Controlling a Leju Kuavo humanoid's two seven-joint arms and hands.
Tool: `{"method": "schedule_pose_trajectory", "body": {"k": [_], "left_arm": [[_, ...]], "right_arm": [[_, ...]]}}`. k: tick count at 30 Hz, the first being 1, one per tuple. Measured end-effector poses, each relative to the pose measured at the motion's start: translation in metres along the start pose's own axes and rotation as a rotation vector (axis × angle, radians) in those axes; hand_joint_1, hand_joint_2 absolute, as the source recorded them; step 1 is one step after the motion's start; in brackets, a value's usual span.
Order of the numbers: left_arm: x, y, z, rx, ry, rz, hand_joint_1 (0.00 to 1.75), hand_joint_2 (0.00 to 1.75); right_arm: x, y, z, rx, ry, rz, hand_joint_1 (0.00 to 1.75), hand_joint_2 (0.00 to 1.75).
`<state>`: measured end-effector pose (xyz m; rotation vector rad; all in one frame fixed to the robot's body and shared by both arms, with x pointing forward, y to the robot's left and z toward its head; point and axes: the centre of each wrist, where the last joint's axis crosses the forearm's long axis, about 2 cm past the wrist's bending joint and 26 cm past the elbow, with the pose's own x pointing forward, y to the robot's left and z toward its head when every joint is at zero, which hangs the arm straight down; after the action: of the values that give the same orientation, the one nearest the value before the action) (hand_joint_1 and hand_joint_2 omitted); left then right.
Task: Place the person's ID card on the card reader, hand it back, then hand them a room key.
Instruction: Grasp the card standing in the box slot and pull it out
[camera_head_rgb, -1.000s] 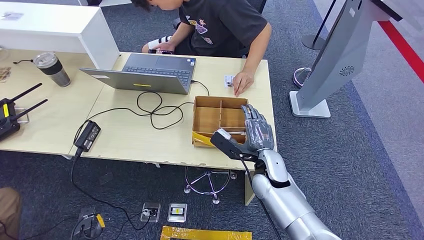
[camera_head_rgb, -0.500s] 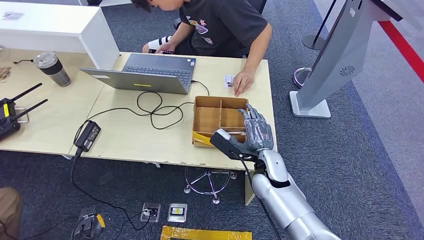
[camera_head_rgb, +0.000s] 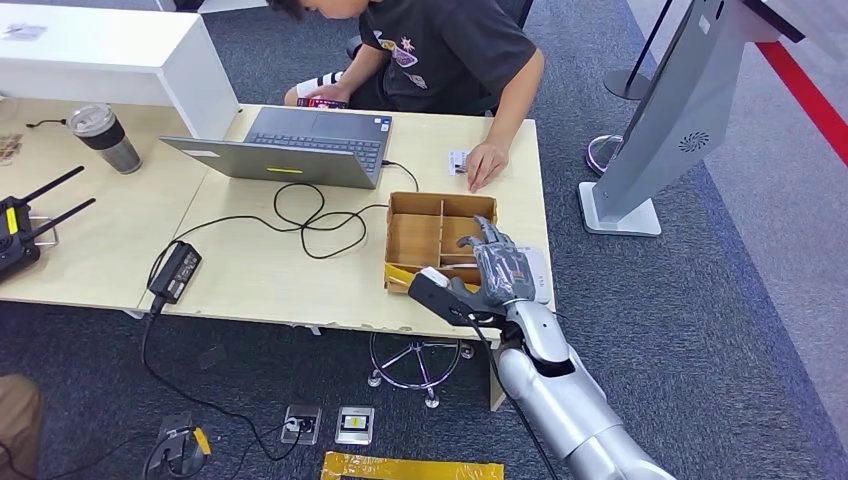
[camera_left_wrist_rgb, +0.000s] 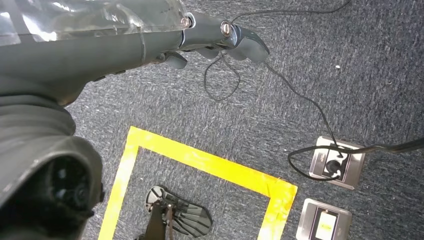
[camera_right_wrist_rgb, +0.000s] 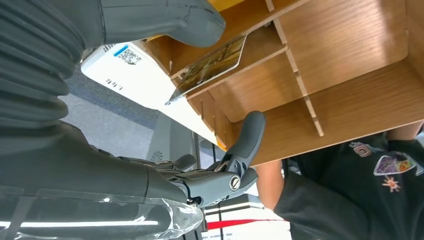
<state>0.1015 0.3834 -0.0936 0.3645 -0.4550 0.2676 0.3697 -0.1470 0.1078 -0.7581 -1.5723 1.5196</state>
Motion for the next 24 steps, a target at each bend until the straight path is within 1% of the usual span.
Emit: {"method": "schedule_pose_trajectory", "body": {"k": [7, 16, 24], "left_arm": [[0.001, 0.0, 0.0, -0.001, -0.002, -0.005, 0.0, 0.0], [0.001, -0.001, 0.0, -0.006, -0.006, -0.018, 0.0, 0.0], [0.003, -0.002, 0.0, -0.009, -0.011, -0.026, 0.0, 0.0]], "right_arm": [[0.003, 0.002, 0.0, 0.021, -0.011, 0.0, 0.66, 1.75], [0.005, 0.007, 0.0, 0.059, -0.021, -0.001, 0.57, 1.75], [0.007, 0.012, 0.002, 0.085, -0.02, -0.007, 0.61, 1.75]]}}
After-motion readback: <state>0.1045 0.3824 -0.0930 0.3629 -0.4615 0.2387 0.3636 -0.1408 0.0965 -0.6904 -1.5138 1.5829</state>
